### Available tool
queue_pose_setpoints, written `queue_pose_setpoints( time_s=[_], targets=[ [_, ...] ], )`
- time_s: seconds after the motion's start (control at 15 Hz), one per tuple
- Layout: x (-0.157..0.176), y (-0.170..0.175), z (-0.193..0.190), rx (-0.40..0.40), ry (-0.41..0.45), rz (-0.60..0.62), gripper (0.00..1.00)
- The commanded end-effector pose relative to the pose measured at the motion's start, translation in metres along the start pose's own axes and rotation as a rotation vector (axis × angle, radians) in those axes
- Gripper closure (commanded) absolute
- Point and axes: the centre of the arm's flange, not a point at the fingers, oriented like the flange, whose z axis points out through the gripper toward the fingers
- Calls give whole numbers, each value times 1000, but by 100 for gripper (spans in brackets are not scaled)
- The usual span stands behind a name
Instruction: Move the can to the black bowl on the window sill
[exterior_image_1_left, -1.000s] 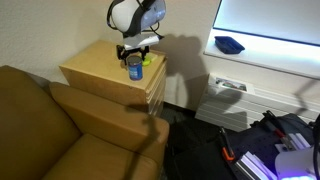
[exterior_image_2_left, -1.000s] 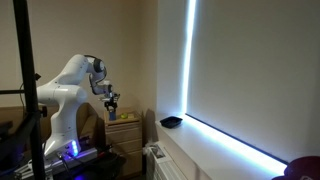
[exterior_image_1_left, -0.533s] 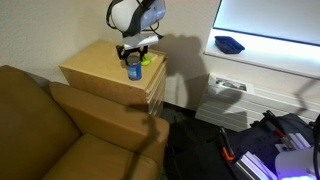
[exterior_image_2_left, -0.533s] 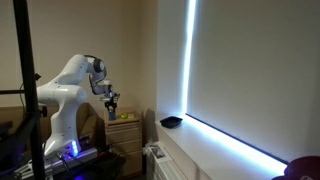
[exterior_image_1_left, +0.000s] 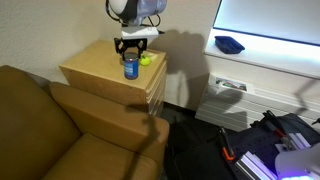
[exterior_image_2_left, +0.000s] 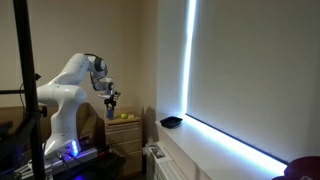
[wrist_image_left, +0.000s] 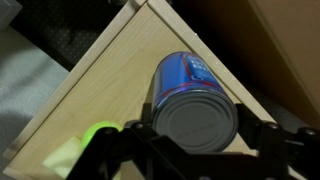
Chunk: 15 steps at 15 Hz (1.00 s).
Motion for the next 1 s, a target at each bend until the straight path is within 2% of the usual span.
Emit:
queue_pose_setpoints(
  time_s=[0.0, 0.13, 0.27, 0.4, 0.53, 0.67, 0.8, 0.87, 0.93],
  targets=[
    [4, 10, -93, 38, 28, 2, 45],
    [4, 17, -139, -12, 38, 5, 45],
    [-3, 34, -184, -109, 13, 32, 45],
    [-13, 63, -223, -223, -24, 110, 45],
    [-25, 101, -261, -308, -21, 221, 45],
    [-37, 143, -293, -326, 10, 354, 45],
    [-47, 188, -320, -257, 32, 471, 45],
    [-55, 210, -332, -194, 33, 501, 45],
    [-27, 175, -310, -261, 19, 441, 45]
  ],
)
